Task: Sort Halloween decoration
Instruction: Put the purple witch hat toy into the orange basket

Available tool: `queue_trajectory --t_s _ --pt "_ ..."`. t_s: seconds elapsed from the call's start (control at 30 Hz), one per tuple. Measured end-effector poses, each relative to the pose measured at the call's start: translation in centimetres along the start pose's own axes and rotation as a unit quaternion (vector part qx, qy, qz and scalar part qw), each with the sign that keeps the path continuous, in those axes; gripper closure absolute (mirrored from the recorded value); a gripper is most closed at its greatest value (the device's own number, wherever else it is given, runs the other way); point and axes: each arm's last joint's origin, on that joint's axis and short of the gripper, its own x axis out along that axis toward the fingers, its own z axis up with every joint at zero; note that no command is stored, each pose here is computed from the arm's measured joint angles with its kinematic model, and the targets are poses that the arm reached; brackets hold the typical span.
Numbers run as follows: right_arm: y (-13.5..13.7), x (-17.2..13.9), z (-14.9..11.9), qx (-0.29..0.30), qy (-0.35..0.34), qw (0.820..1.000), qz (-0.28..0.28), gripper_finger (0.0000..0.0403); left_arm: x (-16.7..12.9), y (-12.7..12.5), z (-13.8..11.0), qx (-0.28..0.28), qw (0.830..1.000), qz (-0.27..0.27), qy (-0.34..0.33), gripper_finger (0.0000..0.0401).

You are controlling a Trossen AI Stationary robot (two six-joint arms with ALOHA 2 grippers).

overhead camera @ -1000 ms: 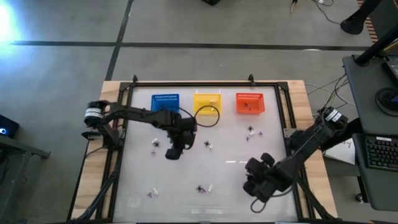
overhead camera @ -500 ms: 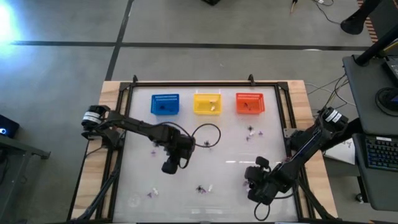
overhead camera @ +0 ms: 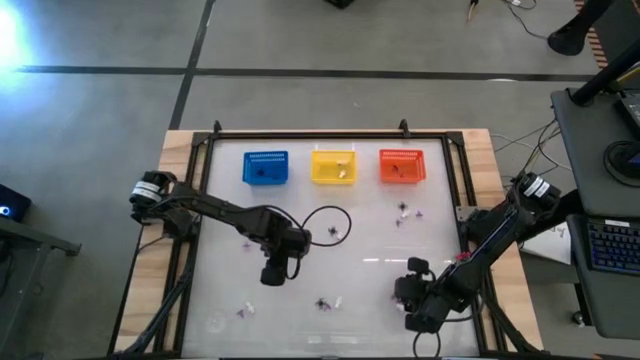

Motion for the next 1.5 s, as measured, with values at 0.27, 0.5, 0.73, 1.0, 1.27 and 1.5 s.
queue_trajectory --t_s 0.27,0.5,0.73,1.0,1.27,1.5 --pt "0.2 1.6 -0.5 -0.006 -0.002 1.0 -0.019 0.0271 0.0 0.0 0.0 -0.009 1.0 0.001 0.002 0.0287" --pt "0.2 3.5 -1.2 -0.012 0.018 0.999 -0.048 0.0271 0.0 -0.1 -0.1 -0.01 1.0 0.001 0.002 0.0287" --pt "0.2 4.0 -1.4 -0.015 0.023 0.998 -0.055 0.0297 0.0 -0.1 -0.1 -0.01 1.0 0.001 0.003 0.0287" --pt "0.2 3.9 -1.4 -0.015 0.023 0.998 -0.054 0.0368 0.0 -0.1 -0.1 -0.01 1.0 0.001 0.002 0.0287" --pt "0.3 3.8 -1.4 -0.014 0.024 0.998 -0.051 0.0394 0.0 -0.1 -0.1 -0.01 1.0 0.001 0.002 0.0287" --pt "0.6 3.6 -1.0 -0.012 0.019 0.999 -0.045 0.0394 0.0 -0.1 -0.1 -0.01 1.0 0.001 0.003 0.0287"
